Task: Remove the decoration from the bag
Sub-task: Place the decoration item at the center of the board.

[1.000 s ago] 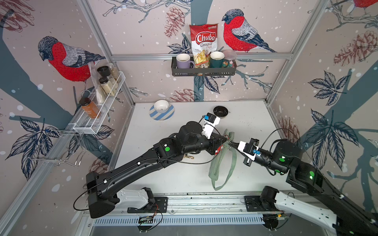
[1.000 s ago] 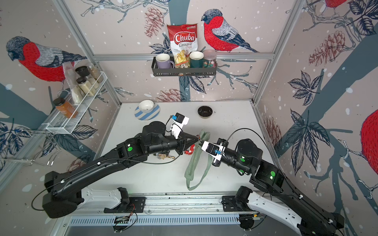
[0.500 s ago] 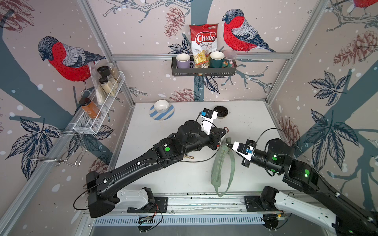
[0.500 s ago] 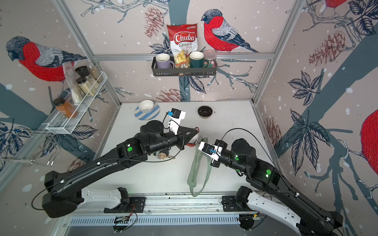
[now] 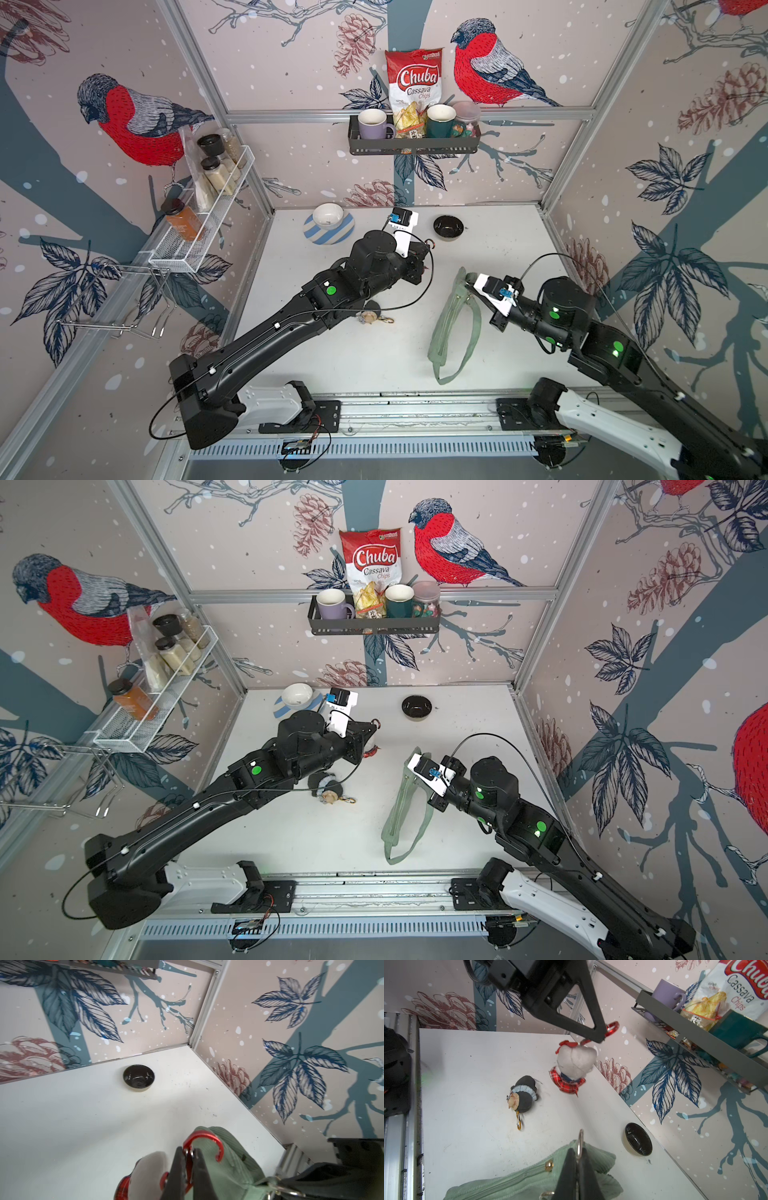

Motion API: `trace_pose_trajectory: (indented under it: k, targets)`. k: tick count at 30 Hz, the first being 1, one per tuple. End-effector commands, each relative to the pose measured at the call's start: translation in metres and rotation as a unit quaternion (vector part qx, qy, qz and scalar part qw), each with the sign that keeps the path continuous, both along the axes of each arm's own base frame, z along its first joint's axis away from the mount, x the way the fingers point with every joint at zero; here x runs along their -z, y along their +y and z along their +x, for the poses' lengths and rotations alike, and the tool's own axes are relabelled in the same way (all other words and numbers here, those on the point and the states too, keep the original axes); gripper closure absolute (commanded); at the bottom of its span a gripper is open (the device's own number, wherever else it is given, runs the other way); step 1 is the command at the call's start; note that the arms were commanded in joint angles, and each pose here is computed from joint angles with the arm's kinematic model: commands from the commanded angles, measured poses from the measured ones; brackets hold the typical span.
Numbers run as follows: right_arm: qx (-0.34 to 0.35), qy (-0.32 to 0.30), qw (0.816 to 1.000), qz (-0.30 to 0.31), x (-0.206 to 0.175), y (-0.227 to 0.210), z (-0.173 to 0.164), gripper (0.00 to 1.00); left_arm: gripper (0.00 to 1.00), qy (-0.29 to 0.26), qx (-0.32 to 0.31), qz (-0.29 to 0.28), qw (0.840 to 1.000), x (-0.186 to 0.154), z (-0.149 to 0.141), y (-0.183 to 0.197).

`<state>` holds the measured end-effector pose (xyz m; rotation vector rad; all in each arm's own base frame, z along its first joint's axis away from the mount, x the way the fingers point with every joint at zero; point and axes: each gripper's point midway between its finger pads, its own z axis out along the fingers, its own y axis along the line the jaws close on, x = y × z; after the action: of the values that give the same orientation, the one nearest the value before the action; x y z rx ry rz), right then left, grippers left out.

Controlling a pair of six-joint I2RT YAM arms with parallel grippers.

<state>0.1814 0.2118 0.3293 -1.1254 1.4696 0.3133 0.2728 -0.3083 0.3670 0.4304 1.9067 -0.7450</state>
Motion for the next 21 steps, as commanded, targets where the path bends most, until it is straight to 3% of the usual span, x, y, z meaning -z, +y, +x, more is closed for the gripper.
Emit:
trace_pose_trajectory:
  k: [1,9,17,21]
  targets:
    - [0.053,0.021,0.997,0.061,-0.019,-0.010,0.021,1.00,1.00,0.040,-0.064,0.049,0.996,0.030,0.023,0.028]
    - [0.168,0.158,0.966,0.113,-0.008,-0.038,0.067,1.00,1.00,0.118,-0.127,0.141,0.975,0.103,0.055,0.050]
    - [0.210,0.225,0.943,0.125,0.012,-0.045,0.078,1.00,1.00,0.179,-0.133,0.187,0.957,0.161,0.085,0.039]
    - [0.191,0.280,0.935,0.107,0.030,-0.043,0.073,1.00,1.00,0.216,-0.121,0.197,0.949,0.183,0.088,0.031]
